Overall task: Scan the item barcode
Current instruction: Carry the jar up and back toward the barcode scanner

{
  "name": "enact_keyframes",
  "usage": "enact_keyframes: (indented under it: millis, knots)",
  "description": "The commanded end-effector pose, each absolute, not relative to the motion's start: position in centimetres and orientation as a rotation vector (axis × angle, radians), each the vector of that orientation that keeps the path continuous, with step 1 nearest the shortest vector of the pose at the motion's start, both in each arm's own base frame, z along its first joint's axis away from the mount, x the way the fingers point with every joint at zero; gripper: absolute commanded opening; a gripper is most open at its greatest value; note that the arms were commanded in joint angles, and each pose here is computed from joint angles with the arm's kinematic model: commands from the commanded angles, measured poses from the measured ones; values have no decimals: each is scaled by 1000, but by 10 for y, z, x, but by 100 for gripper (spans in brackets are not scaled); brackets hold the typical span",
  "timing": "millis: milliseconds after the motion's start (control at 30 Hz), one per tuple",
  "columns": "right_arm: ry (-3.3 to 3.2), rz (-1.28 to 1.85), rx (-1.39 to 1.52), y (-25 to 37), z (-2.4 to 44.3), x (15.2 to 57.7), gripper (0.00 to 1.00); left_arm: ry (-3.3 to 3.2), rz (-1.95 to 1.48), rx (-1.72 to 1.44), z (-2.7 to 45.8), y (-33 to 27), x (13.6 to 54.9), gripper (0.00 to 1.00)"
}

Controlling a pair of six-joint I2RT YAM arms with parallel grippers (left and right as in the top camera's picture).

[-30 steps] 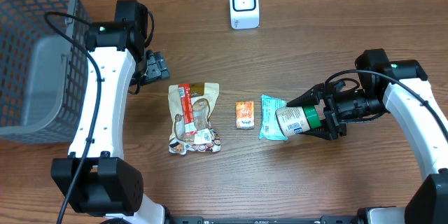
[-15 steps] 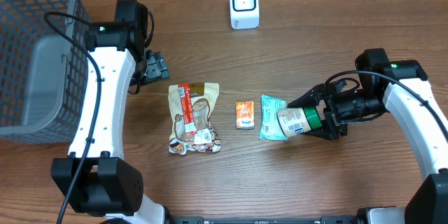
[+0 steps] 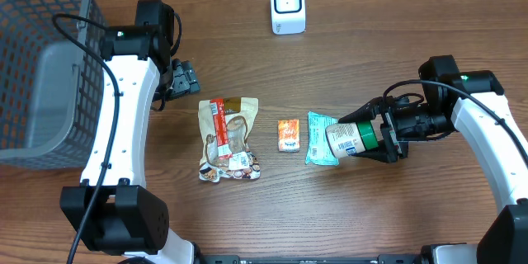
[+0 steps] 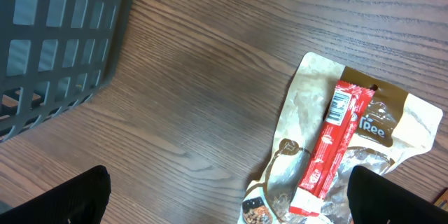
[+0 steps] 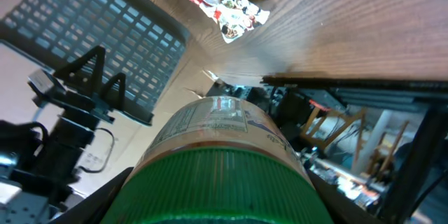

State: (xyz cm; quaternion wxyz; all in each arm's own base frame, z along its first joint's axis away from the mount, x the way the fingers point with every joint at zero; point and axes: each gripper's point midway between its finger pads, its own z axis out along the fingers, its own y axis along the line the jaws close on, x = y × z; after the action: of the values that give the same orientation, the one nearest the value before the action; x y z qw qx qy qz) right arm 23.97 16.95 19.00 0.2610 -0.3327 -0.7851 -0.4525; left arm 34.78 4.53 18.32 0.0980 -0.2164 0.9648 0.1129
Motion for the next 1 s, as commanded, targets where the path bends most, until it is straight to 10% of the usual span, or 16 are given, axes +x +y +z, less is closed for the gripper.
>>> enact_keyframes:
  millis: [0,500,800,967]
  knots:
    - [-2006,-1215,-987,176,202,240,4,2827,332,-663,189,46,352,100]
    - [-2170,-1135,-1107,165,176,266,4,2827,331,-663,189,46,352,99]
    - [-2754,-415,-1422,64,107,292,4,2827,332,-663,189,46,352,100]
    - [-3067,-276,-1102,43,106,308,4,2827,331,-663,189,46,352,100]
